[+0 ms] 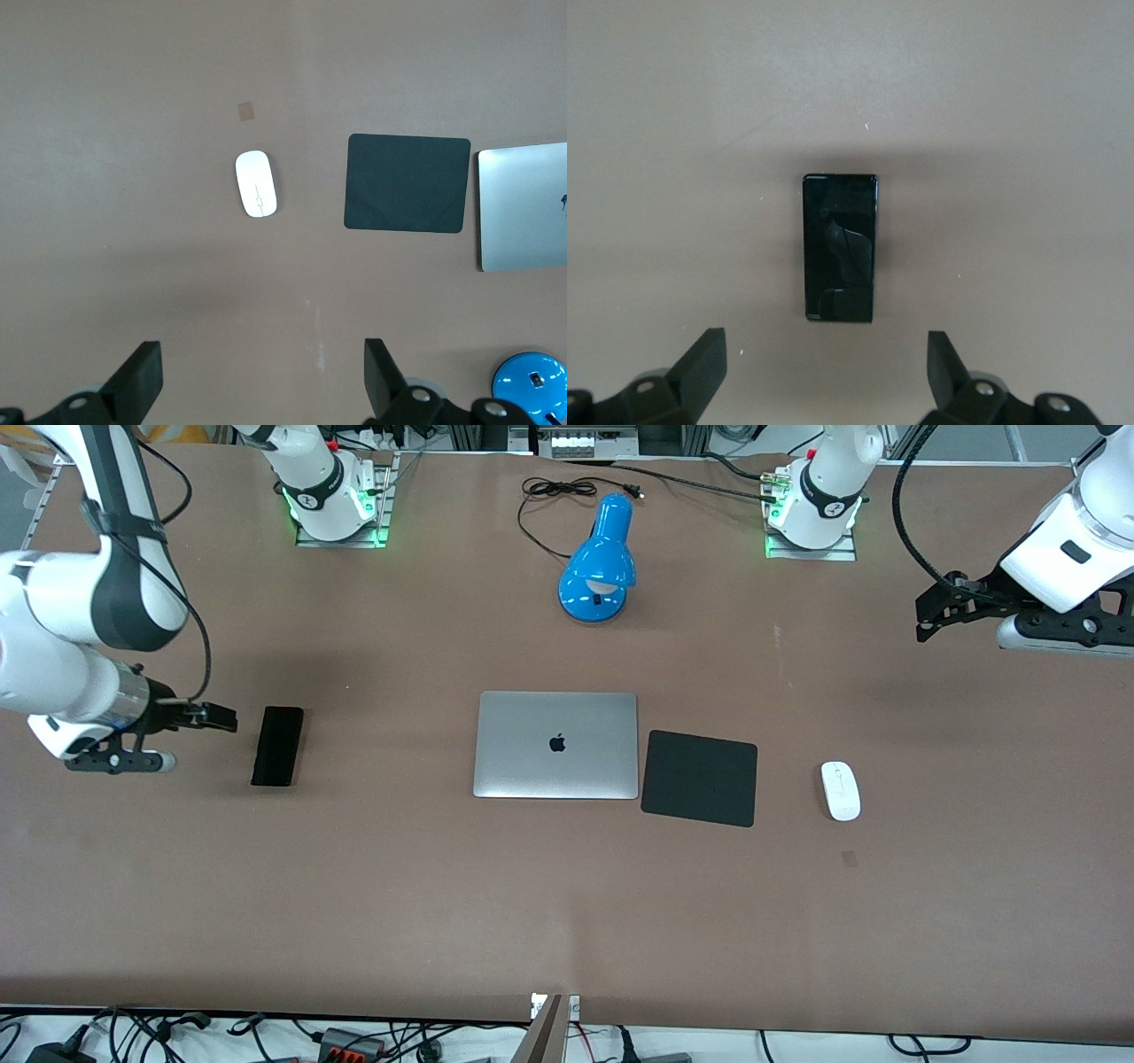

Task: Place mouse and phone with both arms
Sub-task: 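Move the right gripper down over the black phone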

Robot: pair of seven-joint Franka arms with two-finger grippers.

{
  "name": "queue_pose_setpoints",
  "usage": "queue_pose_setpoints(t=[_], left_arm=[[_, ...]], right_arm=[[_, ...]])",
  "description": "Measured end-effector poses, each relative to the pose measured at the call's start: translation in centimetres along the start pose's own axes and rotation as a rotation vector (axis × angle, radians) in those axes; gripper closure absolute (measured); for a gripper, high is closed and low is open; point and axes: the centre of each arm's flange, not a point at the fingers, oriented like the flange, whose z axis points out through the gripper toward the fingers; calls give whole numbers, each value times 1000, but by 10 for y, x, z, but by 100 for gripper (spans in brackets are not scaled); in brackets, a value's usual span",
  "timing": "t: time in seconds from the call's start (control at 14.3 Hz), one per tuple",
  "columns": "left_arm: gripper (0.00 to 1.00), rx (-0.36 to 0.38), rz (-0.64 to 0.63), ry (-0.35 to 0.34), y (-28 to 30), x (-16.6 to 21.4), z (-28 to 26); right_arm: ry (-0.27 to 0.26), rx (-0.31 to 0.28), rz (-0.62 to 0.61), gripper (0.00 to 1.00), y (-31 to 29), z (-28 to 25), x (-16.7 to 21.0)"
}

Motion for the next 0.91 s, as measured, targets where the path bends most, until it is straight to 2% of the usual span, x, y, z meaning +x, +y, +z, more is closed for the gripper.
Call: queue_pose_setpoints(t=[0.28, 0.42, 0.63, 0.91], left_arm=[[0, 0, 0, 0, 0, 0, 0], [0, 0, 0, 0, 0, 0, 0], [0, 0, 0, 0, 0, 0, 0], [0, 0, 0, 0, 0, 0, 0]], right_arm=[[-40, -3, 49, 0, -3, 59, 14], [-34, -4, 55, 0, -3, 80, 20], [-17, -4, 65, 0, -3, 95, 23], [-22, -5, 104, 0, -4, 100, 22]])
